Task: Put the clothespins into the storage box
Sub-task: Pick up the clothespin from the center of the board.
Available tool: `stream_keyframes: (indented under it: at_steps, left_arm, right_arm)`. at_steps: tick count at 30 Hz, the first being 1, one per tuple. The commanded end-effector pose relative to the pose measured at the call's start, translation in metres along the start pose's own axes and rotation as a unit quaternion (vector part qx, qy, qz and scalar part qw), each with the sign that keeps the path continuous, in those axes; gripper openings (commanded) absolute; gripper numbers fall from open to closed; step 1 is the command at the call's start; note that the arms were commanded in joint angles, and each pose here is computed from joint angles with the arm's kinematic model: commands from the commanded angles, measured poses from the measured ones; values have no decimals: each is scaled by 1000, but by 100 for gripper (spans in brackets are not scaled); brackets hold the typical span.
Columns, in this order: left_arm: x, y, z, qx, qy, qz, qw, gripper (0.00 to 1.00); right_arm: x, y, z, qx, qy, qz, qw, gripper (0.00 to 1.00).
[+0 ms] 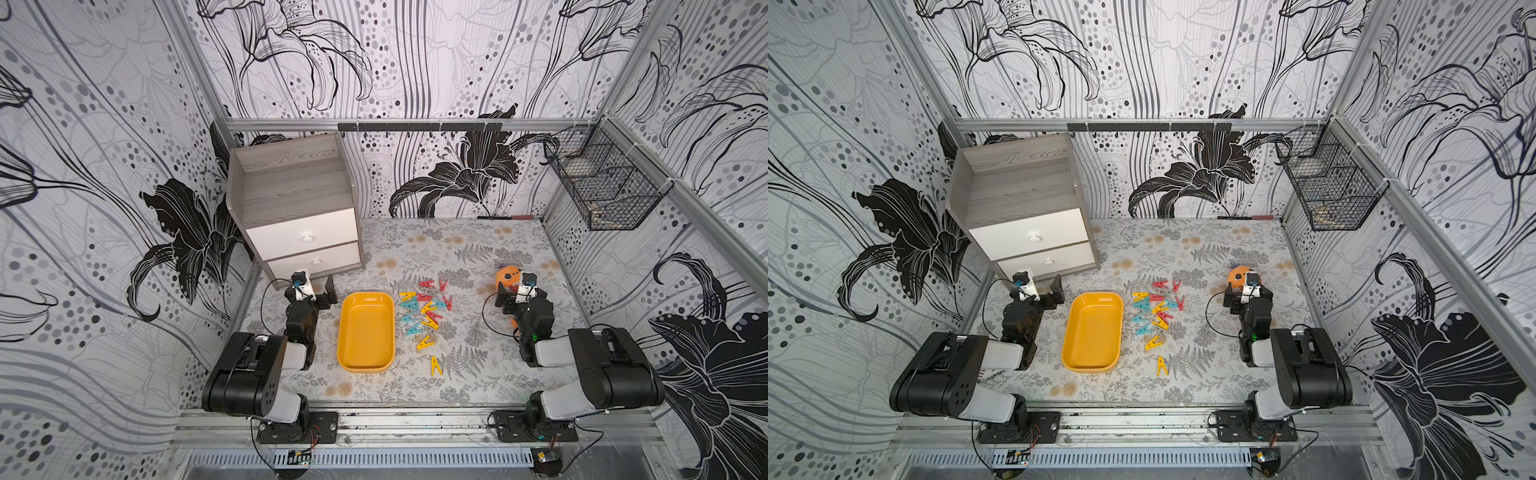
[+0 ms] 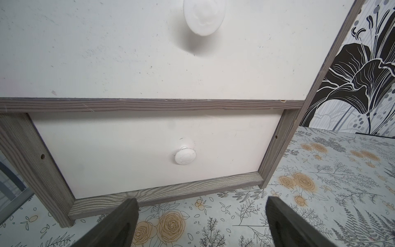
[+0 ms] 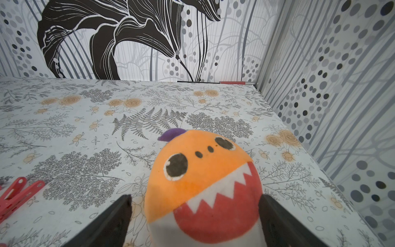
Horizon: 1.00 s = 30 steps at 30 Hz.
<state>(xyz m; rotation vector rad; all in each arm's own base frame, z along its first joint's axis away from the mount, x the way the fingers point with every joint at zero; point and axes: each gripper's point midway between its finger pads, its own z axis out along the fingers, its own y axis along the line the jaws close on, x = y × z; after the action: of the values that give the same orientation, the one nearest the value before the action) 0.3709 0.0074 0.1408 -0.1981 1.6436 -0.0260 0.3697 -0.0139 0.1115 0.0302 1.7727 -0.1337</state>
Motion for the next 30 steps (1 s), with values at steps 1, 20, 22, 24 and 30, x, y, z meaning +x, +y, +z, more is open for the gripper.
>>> stream_keyframes:
  at_steps: [1,20,22,24,30]
  left_arm:
    - [-12,-5,5,10,-7,6,1000,98]
    - [-60,-43,-11,-19,228,-95,969,98]
    - [-49,-49,-19,-4,253,-111,961,98]
    - [-41,-47,-28,-9,262,-123,957,98]
    - [-29,-32,-53,-68,286,-103,950,98]
  right_arm:
    - [-4,0,2,-4,-7,7,1000,97]
    - [-49,57,-49,-44,203,72,976,91]
    - [-33,61,-67,-43,253,101,961,85]
    - [-16,68,-85,-48,300,112,946,79]
    - [34,91,-130,-56,388,111,913,64]
